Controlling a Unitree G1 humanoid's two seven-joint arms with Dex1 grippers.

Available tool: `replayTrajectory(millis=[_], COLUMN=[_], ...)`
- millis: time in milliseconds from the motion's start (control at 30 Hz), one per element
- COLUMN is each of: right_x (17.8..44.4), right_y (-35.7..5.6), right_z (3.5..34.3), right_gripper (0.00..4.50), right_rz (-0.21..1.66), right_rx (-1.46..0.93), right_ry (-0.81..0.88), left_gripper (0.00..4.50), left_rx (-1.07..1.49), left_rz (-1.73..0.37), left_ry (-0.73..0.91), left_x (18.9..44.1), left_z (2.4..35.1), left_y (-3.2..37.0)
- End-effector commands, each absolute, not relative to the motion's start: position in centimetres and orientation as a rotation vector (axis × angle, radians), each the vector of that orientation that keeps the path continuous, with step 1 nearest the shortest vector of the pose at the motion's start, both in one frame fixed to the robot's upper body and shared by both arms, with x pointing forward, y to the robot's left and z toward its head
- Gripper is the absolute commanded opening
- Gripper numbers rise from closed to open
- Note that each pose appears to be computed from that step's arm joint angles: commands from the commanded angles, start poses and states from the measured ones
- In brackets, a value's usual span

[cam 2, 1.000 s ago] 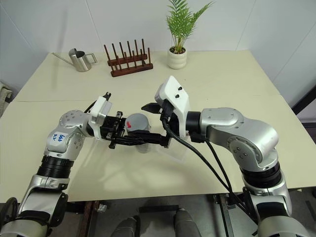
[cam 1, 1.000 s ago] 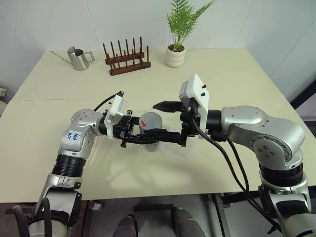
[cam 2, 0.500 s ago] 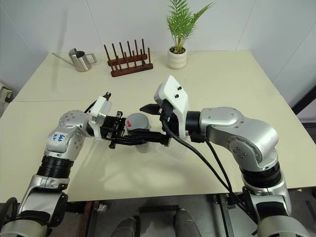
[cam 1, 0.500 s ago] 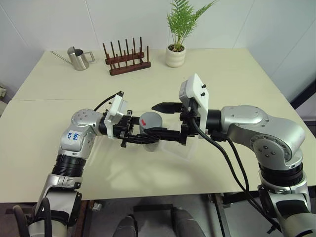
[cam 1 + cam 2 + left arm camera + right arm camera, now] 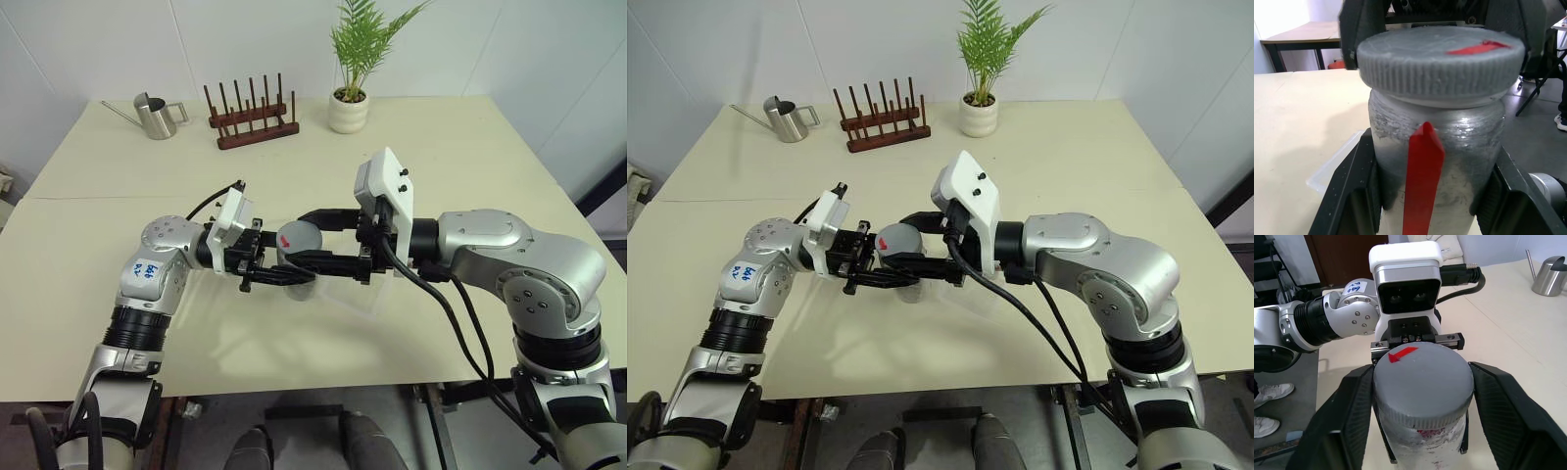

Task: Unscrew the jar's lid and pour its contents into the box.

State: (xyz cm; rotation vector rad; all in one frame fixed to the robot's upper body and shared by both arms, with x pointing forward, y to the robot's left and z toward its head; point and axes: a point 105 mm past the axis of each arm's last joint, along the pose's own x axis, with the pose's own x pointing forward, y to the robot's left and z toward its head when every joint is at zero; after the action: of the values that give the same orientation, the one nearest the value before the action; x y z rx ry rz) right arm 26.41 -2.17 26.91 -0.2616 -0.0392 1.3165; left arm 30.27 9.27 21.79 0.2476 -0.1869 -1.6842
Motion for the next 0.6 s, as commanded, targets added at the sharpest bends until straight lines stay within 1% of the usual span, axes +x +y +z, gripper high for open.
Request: replayTrajectory(millis=[33, 300, 600], right_x=[25.6, 25.7, 26.6], right_y=[-2.0, -2.0, -2.6], right_z=[28.1, 28.3, 30.0], right_gripper=[3.04, 3.04, 3.04], right_rz=[1.336, 1.33, 1.277], right_rx=[-0.287, -0.283, -0.259], right_ry=[-0.104, -0.114, -0.171], left_gripper=[1.93, 1.93, 1.93], left_rx=[0.282, 0.281, 0.283], left_rz=[-1.688, -1.687, -1.691], left_ry=[-0.221, -0.222, -0.206], left_x=[30.1, 30.1, 30.0], left_z=[22.5, 22.5, 22.1], left_y=[9.2, 9.2, 9.2])
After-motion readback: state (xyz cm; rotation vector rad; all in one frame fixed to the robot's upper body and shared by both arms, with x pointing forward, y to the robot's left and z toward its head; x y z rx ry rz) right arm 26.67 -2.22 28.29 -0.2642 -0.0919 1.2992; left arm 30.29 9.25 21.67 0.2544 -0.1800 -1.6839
